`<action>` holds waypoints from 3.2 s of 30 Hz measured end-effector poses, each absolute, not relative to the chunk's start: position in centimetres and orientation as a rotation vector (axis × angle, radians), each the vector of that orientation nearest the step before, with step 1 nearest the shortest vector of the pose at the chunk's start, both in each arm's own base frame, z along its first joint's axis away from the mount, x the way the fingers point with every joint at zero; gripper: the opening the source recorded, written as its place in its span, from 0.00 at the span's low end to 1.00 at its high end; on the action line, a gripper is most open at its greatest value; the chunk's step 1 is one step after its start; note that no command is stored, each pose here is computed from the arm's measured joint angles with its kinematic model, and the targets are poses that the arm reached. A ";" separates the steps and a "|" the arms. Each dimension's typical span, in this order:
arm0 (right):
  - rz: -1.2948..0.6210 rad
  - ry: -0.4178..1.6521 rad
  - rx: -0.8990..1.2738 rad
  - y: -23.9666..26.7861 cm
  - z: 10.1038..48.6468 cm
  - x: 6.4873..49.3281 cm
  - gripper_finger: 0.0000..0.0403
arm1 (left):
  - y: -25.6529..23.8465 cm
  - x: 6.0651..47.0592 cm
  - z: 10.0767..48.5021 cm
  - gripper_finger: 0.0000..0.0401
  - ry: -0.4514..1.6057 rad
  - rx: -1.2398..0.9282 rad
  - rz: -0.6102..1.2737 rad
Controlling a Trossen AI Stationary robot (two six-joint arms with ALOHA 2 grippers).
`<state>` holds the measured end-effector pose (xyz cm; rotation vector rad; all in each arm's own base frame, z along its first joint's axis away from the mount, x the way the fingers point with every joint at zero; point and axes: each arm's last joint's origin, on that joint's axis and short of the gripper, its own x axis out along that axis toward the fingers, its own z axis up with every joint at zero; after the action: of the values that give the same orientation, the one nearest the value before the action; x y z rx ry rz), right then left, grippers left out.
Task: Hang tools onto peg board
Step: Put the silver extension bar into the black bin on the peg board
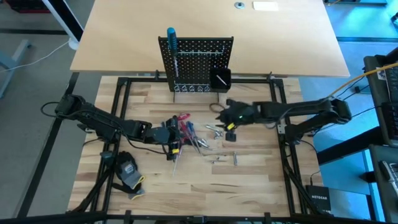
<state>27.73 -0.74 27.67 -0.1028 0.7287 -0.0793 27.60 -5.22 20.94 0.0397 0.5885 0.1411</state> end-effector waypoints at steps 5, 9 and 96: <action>-0.078 0.864 -0.107 -0.9 24.2 29.6 0.36 | -5.2 27.6 21.0 0.34 0.586 0.039 0.141; -0.119 0.951 -0.138 -1.0 21.6 30.9 0.36 | -5.2 27.6 21.0 0.34 0.586 0.039 0.141; -0.271 0.327 -0.160 -0.4 34.2 24.7 0.12 | -5.3 27.8 21.3 0.34 0.547 0.044 0.132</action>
<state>24.71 -0.39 34.21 -0.1604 0.3269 -0.2707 27.81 -5.35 21.30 0.0440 0.5471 0.1317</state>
